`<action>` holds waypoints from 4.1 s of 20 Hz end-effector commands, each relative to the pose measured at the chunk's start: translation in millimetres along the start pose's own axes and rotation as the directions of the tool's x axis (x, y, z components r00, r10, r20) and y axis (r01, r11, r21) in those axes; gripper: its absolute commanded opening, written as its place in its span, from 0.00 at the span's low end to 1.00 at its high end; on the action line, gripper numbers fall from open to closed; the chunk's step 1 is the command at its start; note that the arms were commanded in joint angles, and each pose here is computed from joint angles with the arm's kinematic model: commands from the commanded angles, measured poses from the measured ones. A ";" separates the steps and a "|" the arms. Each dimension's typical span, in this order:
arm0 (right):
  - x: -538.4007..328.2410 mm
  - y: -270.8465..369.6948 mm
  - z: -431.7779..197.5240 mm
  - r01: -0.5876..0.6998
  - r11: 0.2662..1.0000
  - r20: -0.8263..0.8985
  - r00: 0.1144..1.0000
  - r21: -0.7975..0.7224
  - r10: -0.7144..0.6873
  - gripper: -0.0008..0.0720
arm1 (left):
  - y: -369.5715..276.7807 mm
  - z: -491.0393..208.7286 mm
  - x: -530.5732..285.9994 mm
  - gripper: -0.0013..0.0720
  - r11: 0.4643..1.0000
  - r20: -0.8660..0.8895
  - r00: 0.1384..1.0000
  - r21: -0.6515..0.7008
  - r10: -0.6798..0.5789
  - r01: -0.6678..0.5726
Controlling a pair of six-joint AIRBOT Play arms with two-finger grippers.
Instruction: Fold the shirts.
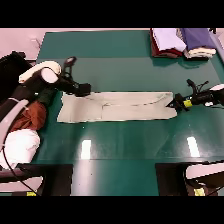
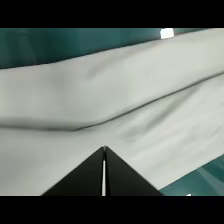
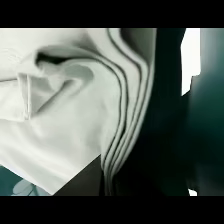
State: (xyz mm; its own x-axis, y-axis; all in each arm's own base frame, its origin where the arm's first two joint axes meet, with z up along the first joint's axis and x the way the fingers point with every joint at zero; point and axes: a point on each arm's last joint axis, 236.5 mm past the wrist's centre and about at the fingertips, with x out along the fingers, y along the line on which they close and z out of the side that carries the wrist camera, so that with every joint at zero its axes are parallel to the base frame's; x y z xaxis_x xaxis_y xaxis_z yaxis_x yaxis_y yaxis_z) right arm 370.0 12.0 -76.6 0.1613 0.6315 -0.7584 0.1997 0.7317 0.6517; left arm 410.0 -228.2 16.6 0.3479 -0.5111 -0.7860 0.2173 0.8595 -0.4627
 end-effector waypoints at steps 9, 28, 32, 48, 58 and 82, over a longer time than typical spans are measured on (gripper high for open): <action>-104.2 241.4 4.0 -0.040 0.877 0.213 0.964 -0.478 0.160 0.03 | -101.9 -21.1 132.2 0.05 0.985 -0.143 0.983 0.104 -0.119 0.135; 53.2 498.7 -125.1 -0.388 0.589 -0.021 0.846 -0.709 0.532 0.09 | 23.9 178.6 -141.5 0.05 0.984 0.325 0.938 0.082 0.124 -0.159; 111.9 533.4 -160.8 -0.415 0.460 -0.136 0.840 -0.785 0.525 0.57 | 48.6 192.2 -237.0 0.05 0.975 0.478 0.858 0.016 0.188 -0.222; 104.0 172.2 -31.1 0.068 0.961 0.057 0.997 -0.267 -0.055 0.83 | -11.1 177.4 -219.2 0.05 0.961 0.444 0.891 0.192 0.096 -0.199; 214.3 246.9 -59.2 -0.187 0.947 -0.139 0.978 -0.261 0.155 0.64 | -15.7 173.2 -216.8 0.05 0.966 0.426 0.902 0.194 0.076 -0.173; -300.7 -106.8 -1.2 0.220 0.864 0.709 0.498 0.453 -0.499 0.03 | -116.6 137.6 -177.9 0.05 0.919 0.336 0.938 0.389 -0.079 -0.062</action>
State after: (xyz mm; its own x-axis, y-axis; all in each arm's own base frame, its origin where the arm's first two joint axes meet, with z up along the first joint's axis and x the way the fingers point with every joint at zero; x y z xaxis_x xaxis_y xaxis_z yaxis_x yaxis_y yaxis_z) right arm 358.5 -197.8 82.4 0.7047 -0.0802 -0.7050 0.4968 0.7652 0.4095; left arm 447.8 -235.5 264.3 0.6121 -0.5449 -0.5731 0.5353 0.8189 -0.2068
